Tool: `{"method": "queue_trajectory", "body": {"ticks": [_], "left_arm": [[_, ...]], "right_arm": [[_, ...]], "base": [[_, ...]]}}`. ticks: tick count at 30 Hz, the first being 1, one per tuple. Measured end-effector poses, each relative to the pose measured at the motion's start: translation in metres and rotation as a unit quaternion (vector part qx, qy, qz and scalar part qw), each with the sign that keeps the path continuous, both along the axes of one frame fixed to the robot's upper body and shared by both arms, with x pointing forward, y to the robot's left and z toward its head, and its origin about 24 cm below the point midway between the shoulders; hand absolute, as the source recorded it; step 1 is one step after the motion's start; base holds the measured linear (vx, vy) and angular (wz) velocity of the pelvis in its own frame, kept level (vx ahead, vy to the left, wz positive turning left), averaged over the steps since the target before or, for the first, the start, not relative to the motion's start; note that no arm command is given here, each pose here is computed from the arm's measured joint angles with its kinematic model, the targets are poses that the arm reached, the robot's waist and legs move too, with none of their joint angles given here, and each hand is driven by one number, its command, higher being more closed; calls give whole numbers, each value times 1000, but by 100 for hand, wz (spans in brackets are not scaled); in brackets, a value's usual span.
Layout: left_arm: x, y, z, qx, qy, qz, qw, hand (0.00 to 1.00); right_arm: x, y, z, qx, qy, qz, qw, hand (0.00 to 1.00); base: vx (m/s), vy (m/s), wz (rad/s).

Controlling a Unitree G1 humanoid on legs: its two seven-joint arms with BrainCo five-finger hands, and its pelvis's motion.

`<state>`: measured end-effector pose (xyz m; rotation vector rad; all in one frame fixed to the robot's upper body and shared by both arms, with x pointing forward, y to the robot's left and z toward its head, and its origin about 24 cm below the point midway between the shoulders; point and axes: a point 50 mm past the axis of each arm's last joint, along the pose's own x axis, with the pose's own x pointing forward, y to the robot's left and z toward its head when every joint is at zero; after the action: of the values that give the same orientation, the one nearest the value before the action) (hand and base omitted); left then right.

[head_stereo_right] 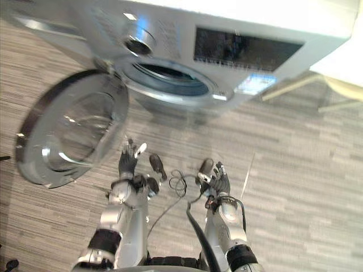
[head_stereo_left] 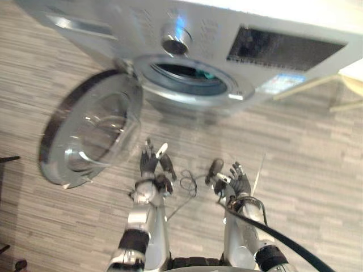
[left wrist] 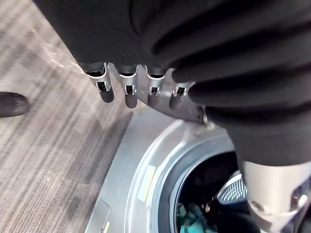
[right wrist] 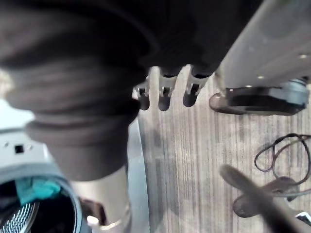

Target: Pick up the laundry basket with both hands and put the clothes into the washing machine.

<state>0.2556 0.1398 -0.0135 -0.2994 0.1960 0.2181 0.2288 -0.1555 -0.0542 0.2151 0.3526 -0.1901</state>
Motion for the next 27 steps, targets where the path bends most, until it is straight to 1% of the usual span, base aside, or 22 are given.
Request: {"method": "queue_trajectory", "body": {"ticks": [1,2,4,6,7,8,10,11,12,13,15,17,18,19,21,25,27], "left_arm": [[-13,4,-12,-6,22,4,1000,0],[-18,7,-16,-7,30,6,1000,0],[-32,13,-27,4,48,-9,999,0],[-41,11,-37,8,68,-35,997,0],[-43,11,-38,6,71,-36,997,0],[-47,11,-42,3,79,-36,996,0],[-56,15,-50,1,95,-37,995,0],[-57,19,-51,4,99,-35,994,0],[-66,27,-55,7,110,-25,994,0],[-70,29,-58,9,116,-22,993,0],[-79,30,-66,24,142,-32,989,0],[-75,27,-67,41,146,-49,987,0],[-71,24,-67,79,147,-75,983,0],[-70,24,-66,94,146,-83,981,0],[-70,30,-65,150,147,-102,972,0],[-69,37,-65,170,151,-85,970,0],[-69,38,-65,161,151,-77,972,0]], "right_arm": [[-13,-5,-13,-15,32,1,999,0],[-19,-8,-19,-19,48,-2,999,0],[-36,-19,-37,-36,94,-15,995,0],[-55,-42,-55,-65,156,-38,985,0],[-60,-49,-58,-69,169,-46,982,0],[-73,-60,-64,-68,189,-65,977,0],[-94,-73,-73,-67,228,-91,967,0],[-99,-74,-76,-65,241,-96,964,0],[-110,-71,-83,-66,268,-81,958,0],[-113,-70,-85,-68,277,-71,956,0],[-117,-73,-87,-72,286,-70,953,0],[-116,-76,-86,-74,286,-75,952,0],[-113,-72,-87,-71,287,-73,952,0],[-112,-70,-87,-68,287,-71,953,0],[-108,-69,-86,-69,285,-69,954,0],[-101,-63,-86,-69,283,-55,955,0],[-108,-55,-91,-57,297,-52,952,0]], "base": [[113,-92,69],[130,-68,38],[121,-11,17],[133,72,30],[114,140,30],[105,206,8],[112,304,-6],[63,282,-4],[23,314,-1],[-4,382,-8],[-39,404,-9],[-72,323,2],[-107,303,-6],[-149,315,-24],[-164,219,-55],[-210,127,-33],[-117,-12,15]]}}
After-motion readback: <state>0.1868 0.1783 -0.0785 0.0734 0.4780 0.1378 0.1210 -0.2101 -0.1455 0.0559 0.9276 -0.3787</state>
